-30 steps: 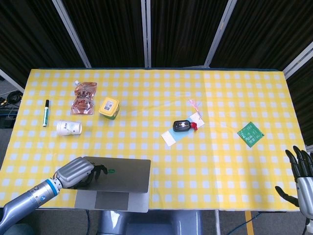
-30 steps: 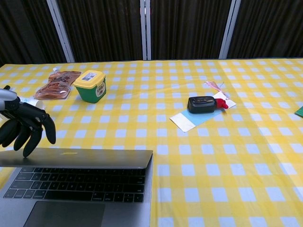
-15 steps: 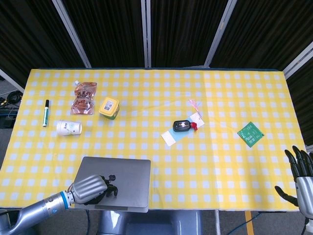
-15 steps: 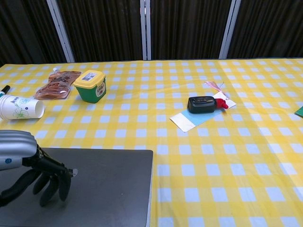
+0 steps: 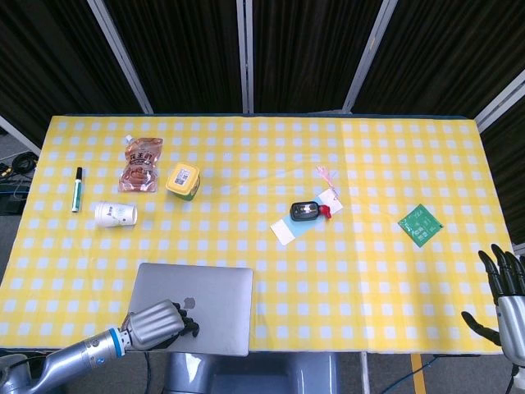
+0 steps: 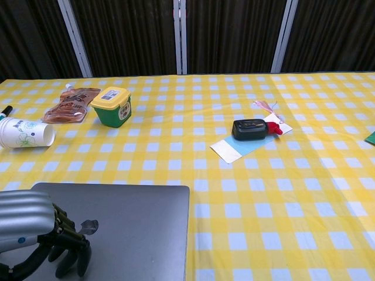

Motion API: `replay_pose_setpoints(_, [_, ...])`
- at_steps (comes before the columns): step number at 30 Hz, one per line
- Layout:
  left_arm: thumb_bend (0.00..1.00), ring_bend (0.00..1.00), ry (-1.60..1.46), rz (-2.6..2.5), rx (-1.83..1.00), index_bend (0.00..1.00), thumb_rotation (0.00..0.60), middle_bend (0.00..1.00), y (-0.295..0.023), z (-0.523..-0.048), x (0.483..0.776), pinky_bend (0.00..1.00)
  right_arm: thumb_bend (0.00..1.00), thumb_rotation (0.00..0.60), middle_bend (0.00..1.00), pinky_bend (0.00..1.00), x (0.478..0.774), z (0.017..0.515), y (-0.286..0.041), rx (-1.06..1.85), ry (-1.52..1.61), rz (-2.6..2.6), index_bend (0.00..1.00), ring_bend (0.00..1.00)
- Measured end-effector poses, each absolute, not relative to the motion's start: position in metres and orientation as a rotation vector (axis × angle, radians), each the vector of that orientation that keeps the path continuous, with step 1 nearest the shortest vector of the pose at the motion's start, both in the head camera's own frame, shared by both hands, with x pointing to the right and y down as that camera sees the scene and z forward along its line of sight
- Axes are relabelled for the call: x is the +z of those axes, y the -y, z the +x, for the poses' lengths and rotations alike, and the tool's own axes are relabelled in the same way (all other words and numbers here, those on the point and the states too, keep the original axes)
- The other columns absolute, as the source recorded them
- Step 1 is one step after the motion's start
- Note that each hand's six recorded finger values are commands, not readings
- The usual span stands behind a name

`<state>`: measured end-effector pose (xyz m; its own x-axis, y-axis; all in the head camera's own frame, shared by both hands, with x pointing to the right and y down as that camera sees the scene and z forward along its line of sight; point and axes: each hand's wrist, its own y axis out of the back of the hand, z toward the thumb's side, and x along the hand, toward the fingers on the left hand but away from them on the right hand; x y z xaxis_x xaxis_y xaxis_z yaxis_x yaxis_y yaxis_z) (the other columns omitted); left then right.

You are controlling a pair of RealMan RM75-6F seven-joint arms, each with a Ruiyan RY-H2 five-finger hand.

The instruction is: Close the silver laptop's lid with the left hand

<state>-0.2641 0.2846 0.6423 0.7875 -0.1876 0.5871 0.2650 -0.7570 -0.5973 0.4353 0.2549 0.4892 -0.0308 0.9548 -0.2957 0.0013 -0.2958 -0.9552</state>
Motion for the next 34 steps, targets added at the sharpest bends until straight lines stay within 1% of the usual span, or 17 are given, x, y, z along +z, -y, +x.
replay_pose_setpoints(13, [1.0, 0.48, 0.03, -2.333, -0.912, 0.37, 0.6, 0.47, -0.295, -0.272, 0.663, 0.51, 0.0, 0.6, 0.0, 0.0, 0.488, 0.436, -0.255, 1.447, 1.077, -1.416, 0.0, 0.0])
replay_pose_setpoints(16, [1.0, 0.48, -0.035, -2.332, -0.894, 0.37, 0.6, 0.47, -0.286, -0.272, 0.656, 0.51, 0.0, 0.6, 0.0, 0.0, 0.487, 0.436, -0.255, 1.444, 1.081, -1.416, 0.0, 0.0])
replay_pose_setpoints(19, [1.0, 0.48, -0.156, -2.316, -0.861, 0.37, 0.6, 0.47, -0.266, -0.275, 0.641, 0.5, 0.0, 0.6, 0.0, 0.0, 0.486, 0.436, -0.256, 1.442, 1.083, -1.417, 0.0, 0.0])
replay_pose_setpoints(20, [1.0, 0.47, -0.218, -2.303, -0.846, 0.36, 0.6, 0.45, -0.256, -0.278, 0.633, 0.47, 0.0, 0.6, 0.0, 0.0, 0.486, 0.436, -0.256, 1.441, 1.083, -1.417, 0.0, 0.0])
replay_pose_setpoints(22, [0.99, 0.4, -0.324, -2.273, -0.828, 0.32, 0.6, 0.38, -0.24, -0.283, 0.62, 0.38, 0.0, 0.6, 0.0, 0.0, 0.486, 0.435, -0.256, 1.437, 1.084, -1.42, 0.0, 0.0])
replay_pose_setpoints(23, [0.92, 0.31, -0.406, -2.241, -0.826, 0.28, 0.6, 0.3, -0.228, -0.29, 0.611, 0.28, 0.0, 0.6, 0.0, 0.0, 0.485, 0.435, -0.256, 1.435, 1.084, -1.421, 0.0, 0.0])
replay_pose_setpoints(24, [0.81, 0.22, -0.468, -2.213, -0.832, 0.22, 0.599, 0.22, -0.22, -0.296, 0.605, 0.2, 0.0, 0.6, 0.0, 0.0, 0.485, 0.435, -0.256, 1.434, 1.085, -1.422, 0.0, 0.0])
replay_pose_setpoints(25, [0.58, 0.11, -0.523, -2.184, -0.844, 0.13, 0.599, 0.11, -0.212, -0.302, 0.599, 0.1, 0.0, 0.6, 0.0, 0.0, 0.485, 0.434, -0.256, 1.433, 1.084, -1.423, 0.0, 0.0])
replay_pose_setpoints(26, [0.3, 0.03, -0.585, -2.147, -0.87, 0.05, 0.599, 0.03, -0.204, -0.311, 0.593, 0.03, 0.0, 0.6, 0.0, 0.0, 0.485, 0.434, -0.256, 1.432, 1.084, -1.424, 0.0, 0.0])
replay_pose_setpoints(27, [0.16, 0.01, -0.623, -2.121, -0.896, 0.02, 0.6, 0.01, -0.2, -0.318, 0.59, 0.0, 0.0, 0.6, 0.0, 0.0, 0.485, 0.434, -0.256, 1.43, 1.085, -1.426, 0.0, 0.0])
replay_pose_setpoints(28, [0.04, 0.0, -0.657, -2.096, -0.926, 0.0, 0.6, 0.0, -0.196, -0.325, 0.588, 0.0, 0.0, 0.6, 0.0, 0.0, 0.485, 0.433, -0.256, 1.428, 1.085, -1.428, 0.0, 0.0])
replay_pose_setpoints(29, [0.0, 0.0, -0.702, -2.061, -0.97, 0.0, 0.6, 0.0, -0.192, -0.334, 0.586, 0.0, 0.0, 0.6, 0.0, 0.0, 0.485, 0.433, -0.256, 1.426, 1.085, -1.429, 0.0, 0.0])
replay_pose_setpoints(34, [0.0, 0.0, -0.875, -1.881, -1.171, 0.0, 0.6, 0.0, -0.187, -0.375, 0.573, 0.0, 0.0, 0.6, 0.0, 0.0, 0.485, 0.435, -0.256, 1.425, 1.089, -1.43, 0.0, 0.0])
